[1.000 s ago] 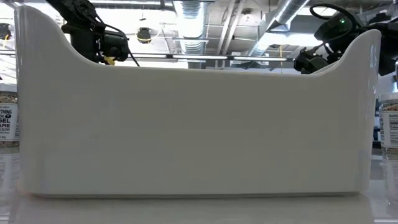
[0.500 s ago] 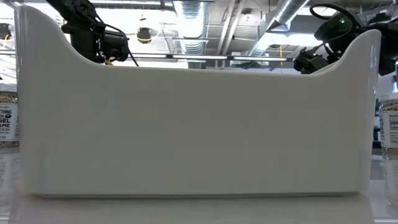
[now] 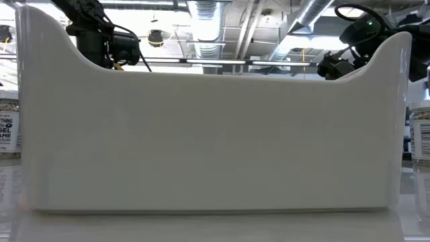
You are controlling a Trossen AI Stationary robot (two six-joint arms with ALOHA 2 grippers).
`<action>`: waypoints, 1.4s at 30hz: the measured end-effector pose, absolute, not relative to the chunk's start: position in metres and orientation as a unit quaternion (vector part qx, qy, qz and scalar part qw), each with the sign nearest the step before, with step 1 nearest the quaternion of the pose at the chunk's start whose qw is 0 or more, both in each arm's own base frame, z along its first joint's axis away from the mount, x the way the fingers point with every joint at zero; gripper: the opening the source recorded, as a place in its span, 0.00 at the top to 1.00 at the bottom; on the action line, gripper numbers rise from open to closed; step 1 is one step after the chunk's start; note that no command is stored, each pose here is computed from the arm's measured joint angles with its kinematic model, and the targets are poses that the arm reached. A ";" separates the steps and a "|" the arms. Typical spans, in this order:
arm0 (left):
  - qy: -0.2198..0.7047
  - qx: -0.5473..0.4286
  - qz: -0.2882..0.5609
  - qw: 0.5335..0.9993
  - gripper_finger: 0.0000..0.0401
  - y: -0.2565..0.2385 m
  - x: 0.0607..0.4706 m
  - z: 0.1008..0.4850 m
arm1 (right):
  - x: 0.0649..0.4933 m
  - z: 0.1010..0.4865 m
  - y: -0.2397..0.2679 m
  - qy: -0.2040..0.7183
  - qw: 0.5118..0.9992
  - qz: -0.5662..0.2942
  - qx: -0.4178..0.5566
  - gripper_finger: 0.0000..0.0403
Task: Sort spices by type
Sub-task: Put the red seasoning can into the black bin
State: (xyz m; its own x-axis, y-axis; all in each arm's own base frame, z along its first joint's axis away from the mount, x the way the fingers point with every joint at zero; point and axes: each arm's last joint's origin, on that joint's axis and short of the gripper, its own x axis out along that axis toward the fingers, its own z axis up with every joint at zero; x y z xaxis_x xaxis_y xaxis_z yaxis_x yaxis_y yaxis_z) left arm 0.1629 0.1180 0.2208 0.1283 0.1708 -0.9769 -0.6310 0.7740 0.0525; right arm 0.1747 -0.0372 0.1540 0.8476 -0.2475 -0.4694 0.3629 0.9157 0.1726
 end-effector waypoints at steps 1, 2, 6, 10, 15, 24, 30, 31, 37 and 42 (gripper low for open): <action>0.598 -0.196 0.279 0.726 0.39 0.117 0.164 0.221 | 0.175 0.154 -0.037 0.225 0.953 -0.160 0.128 0.04; 0.596 -0.201 0.283 0.724 0.36 0.116 0.165 0.221 | 0.175 0.154 -0.037 0.225 0.953 -0.160 0.128 0.04; 0.597 -0.196 0.287 0.723 0.30 0.114 0.165 0.221 | 0.175 0.154 -0.037 0.225 0.953 -0.160 0.128 0.04; 0.616 -0.181 0.270 0.718 0.29 0.113 0.163 0.220 | 0.175 0.154 -0.037 0.225 0.952 -0.160 0.129 0.04; 0.634 -0.195 0.272 0.697 0.30 0.110 0.159 0.224 | 0.175 0.154 -0.037 0.223 0.951 -0.163 0.140 0.04; 0.617 -0.157 0.253 0.728 0.30 0.112 0.164 0.258 | 0.175 0.154 -0.037 0.223 0.951 -0.163 0.140 0.04; 0.634 -0.051 0.167 0.753 0.30 0.106 0.171 0.270 | 0.175 0.154 -0.037 0.223 0.951 -0.163 0.141 0.04; 0.639 -0.025 0.144 0.755 0.30 0.105 0.172 0.270 | 0.175 0.154 -0.037 0.223 0.951 -0.163 0.141 0.04; 0.636 0.153 0.008 0.756 0.30 0.103 0.179 0.271 | 0.175 0.154 -0.037 0.223 0.951 -0.163 0.141 0.04; 0.612 0.206 -0.010 0.763 0.30 0.105 0.185 0.273 | 0.175 0.154 -0.037 0.223 0.951 -0.163 0.141 0.04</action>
State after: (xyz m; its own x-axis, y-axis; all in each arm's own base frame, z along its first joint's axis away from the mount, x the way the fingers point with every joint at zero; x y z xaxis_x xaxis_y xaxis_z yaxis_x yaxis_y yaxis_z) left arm 0.1850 0.1052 0.2732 0.2504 0.2376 -0.9386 0.2673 0.9148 0.3029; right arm 0.1747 -0.0371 0.1540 0.8474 -0.2471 -0.4699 0.3727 0.9072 0.1950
